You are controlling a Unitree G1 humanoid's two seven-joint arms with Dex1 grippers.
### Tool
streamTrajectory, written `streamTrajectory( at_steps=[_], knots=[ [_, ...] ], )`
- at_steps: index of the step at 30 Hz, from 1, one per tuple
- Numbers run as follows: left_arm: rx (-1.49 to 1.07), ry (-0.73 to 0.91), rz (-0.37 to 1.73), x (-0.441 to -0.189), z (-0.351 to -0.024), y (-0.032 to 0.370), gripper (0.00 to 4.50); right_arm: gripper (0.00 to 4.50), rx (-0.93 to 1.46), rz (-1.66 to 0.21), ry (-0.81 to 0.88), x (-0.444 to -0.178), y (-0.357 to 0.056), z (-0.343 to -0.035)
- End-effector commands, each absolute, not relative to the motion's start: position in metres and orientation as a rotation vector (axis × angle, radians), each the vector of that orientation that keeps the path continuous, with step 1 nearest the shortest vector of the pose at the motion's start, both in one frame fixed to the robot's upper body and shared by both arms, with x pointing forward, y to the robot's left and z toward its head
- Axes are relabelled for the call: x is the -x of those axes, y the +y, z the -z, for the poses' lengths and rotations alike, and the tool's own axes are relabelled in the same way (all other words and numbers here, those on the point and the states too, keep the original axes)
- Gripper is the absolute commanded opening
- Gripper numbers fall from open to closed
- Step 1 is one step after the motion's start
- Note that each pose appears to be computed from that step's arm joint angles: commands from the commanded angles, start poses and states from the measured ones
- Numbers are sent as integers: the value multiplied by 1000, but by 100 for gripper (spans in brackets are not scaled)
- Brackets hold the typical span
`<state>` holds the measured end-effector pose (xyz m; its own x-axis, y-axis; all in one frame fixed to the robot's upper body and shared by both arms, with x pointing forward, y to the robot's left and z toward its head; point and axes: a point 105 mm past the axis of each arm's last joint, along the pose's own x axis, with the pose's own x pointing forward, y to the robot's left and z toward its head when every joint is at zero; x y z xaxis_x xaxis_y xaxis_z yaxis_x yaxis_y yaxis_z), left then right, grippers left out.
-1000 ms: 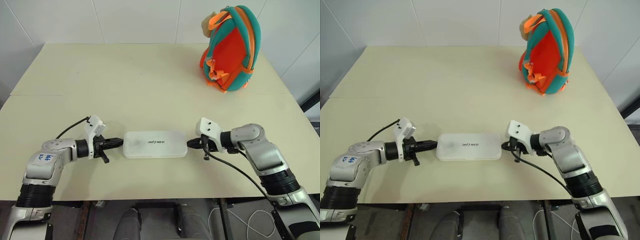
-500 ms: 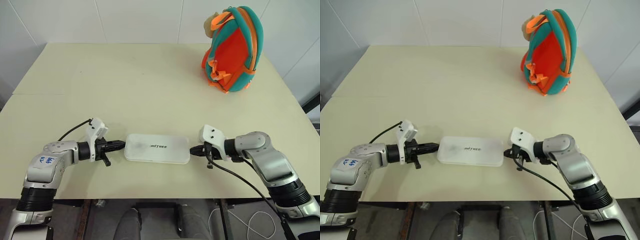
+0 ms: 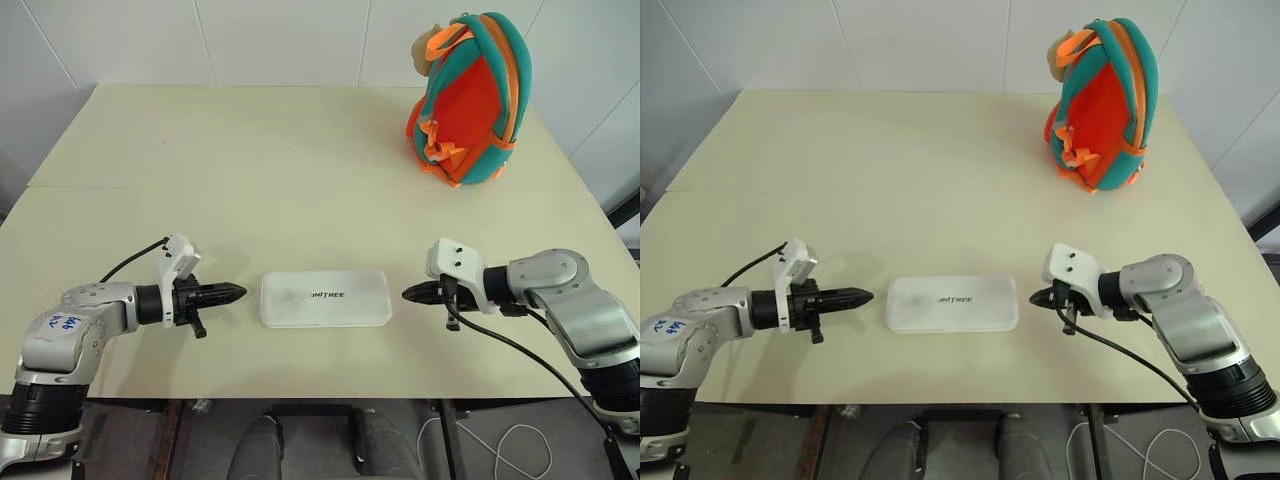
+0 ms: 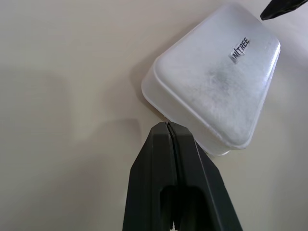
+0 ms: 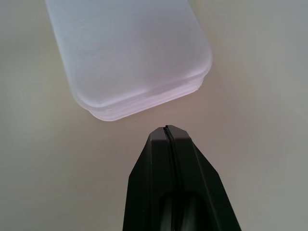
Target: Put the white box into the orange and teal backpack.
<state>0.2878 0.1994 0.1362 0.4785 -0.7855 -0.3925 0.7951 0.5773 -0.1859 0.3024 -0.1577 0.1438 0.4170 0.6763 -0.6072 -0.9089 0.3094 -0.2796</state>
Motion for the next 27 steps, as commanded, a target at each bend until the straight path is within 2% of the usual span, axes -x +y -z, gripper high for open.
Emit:
streamTrajectory(
  at_steps=[1,11,12,13,17,24,27],
  knots=[
    [-17,491,957,-286,-154,208,87,90,674,-1020,372,-310,-167,-163],
    [117,548,969,-284,-179,214,407,437,706,-978,373,-315,-180,-167],
    [143,542,962,-286,-182,215,437,450,704,-975,370,-316,-179,-167],
    [161,539,957,-287,-183,215,444,450,703,-973,368,-317,-179,-167],
    [335,555,974,-286,-182,211,444,450,691,-971,360,-319,-176,-165],
    [555,729,983,-273,-167,203,444,450,671,-962,349,-320,-172,-162],
    [603,836,925,-274,-148,203,444,450,662,-966,346,-319,-169,-159]
  ],
)
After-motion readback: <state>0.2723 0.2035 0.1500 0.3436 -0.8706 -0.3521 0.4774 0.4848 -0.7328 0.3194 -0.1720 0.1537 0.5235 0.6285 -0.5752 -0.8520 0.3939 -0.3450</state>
